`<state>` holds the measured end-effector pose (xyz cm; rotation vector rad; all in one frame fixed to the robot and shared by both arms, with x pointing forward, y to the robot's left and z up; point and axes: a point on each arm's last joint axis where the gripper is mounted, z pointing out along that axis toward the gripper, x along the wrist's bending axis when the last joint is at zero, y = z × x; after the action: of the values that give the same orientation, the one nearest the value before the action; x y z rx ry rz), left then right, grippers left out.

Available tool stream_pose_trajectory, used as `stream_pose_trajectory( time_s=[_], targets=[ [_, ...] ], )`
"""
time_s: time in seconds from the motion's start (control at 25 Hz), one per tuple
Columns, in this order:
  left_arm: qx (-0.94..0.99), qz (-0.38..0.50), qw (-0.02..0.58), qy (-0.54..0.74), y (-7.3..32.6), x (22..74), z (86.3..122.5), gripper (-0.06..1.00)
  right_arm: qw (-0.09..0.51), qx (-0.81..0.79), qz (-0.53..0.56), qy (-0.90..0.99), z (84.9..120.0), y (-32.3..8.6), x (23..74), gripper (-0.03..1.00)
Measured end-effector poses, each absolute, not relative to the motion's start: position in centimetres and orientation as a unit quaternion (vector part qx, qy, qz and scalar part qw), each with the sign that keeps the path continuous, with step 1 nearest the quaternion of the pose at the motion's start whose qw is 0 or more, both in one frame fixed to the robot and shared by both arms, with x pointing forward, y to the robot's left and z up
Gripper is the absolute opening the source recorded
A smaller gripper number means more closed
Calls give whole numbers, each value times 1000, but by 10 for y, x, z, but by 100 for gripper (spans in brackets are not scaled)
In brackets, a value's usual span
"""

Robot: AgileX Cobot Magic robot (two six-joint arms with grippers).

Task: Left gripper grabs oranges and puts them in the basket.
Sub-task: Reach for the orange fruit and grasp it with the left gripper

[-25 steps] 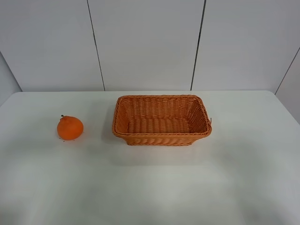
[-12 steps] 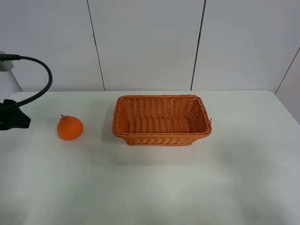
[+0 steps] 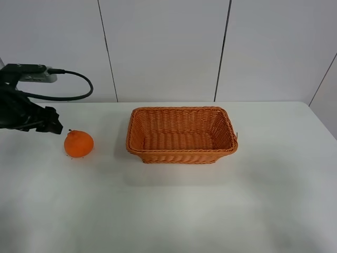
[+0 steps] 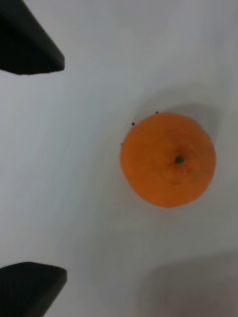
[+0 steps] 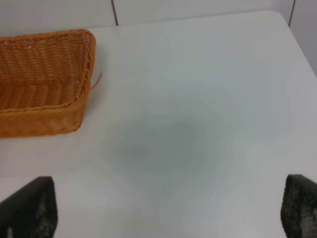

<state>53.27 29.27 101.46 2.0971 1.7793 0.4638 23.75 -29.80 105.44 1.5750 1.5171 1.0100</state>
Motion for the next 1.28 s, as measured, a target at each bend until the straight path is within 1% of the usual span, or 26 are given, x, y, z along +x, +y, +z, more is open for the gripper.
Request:
stream_pose_trajectory(
  time_s=[0.16, 0.36, 0.52, 0.72, 0.84, 1.04, 1.16, 1.24, 1.28],
  targets=[
    [743, 136, 173, 632, 289, 562, 991, 87, 358, 610, 391, 588, 1054, -298, 237, 69],
    [756, 104, 147, 629, 288, 589, 956, 87, 358, 610, 391, 588, 1054, -298, 237, 69],
    [760, 98, 141, 627, 288, 609, 941, 87, 358, 610, 391, 588, 1054, -298, 237, 69],
    [762, 105, 145, 622, 288, 630, 932, 87, 358, 610, 391, 588, 1054, -298, 237, 69],
    [763, 100, 142, 623, 287, 638, 922, 87, 358, 610, 391, 588, 1054, -298, 237, 69],
    [767, 77, 121, 626, 287, 641, 894, 87, 358, 610, 391, 588, 1054, -298, 237, 69],
    [769, 71, 115, 625, 288, 641, 888, 87, 358, 610, 391, 588, 1054, -298, 237, 69],
    [769, 72, 115, 625, 288, 641, 888, 84, 358, 610, 391, 588, 1054, -298, 237, 69],
    [769, 71, 114, 625, 288, 641, 888, 80, 358, 610, 391, 588, 1054, -298, 237, 69]
  ],
)
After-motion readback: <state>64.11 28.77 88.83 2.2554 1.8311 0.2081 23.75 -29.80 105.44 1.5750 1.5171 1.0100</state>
